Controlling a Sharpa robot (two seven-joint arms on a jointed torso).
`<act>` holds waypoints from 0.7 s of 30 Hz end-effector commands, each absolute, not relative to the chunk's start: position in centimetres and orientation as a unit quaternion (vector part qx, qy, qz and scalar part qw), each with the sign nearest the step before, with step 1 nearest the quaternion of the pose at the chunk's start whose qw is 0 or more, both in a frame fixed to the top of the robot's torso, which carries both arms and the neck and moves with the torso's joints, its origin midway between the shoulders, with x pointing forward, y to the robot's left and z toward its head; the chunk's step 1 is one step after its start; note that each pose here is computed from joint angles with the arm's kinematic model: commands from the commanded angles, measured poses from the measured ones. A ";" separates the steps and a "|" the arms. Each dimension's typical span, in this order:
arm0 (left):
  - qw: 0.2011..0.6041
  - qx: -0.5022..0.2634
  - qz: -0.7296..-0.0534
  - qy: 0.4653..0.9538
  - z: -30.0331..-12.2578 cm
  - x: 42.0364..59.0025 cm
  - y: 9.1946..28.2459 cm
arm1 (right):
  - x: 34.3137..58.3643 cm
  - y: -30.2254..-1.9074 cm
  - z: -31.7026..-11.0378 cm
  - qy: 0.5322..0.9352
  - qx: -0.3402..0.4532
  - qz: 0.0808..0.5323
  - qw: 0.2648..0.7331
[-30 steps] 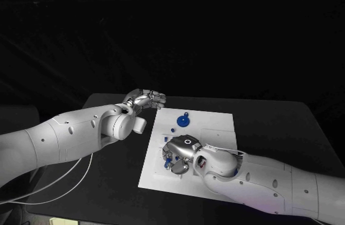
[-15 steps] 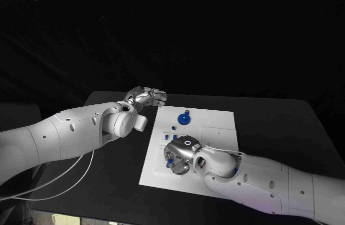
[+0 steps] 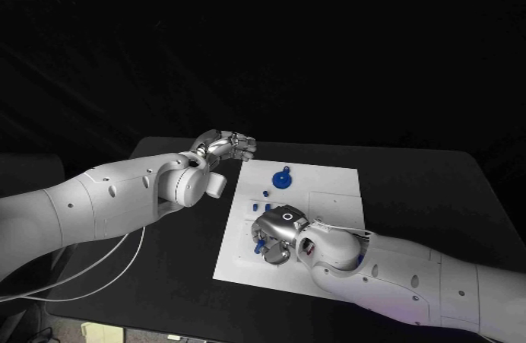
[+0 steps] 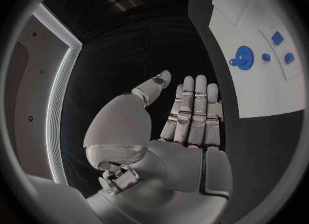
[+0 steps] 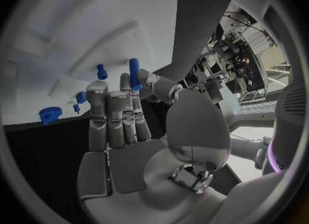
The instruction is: Assemble the parts on the task board
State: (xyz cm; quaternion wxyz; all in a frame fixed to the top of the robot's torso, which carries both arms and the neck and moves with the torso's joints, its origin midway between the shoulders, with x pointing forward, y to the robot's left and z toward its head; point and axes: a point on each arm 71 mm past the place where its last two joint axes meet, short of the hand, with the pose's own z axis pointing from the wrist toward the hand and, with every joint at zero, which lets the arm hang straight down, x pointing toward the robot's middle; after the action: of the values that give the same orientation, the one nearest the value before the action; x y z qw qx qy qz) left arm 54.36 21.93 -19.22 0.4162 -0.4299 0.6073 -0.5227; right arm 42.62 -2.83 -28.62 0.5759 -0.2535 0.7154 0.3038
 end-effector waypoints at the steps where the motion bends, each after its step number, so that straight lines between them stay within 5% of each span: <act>1: 0.416 -0.428 -0.528 0.604 -19.1 54.4 21.8 | 42.5 -2.8 -28.8 0.712 -0.269 0.288 0.581; 12: 0.415 -0.428 -0.529 0.604 -19.1 54.4 21.7 | 42.5 -2.6 -28.4 0.696 -0.261 0.281 0.607; 21: 0.414 -0.428 -0.529 0.605 -19.1 54.3 21.7 | 42.1 -2.1 -28.9 0.714 -0.287 0.269 0.579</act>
State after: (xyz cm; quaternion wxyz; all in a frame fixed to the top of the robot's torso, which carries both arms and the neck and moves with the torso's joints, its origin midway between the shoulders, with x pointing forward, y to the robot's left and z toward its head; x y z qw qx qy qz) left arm 54.35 21.92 -19.22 0.4160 -0.4299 0.6073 -0.5228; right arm 42.26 -2.29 -28.58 0.5908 -0.2663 0.7063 0.2851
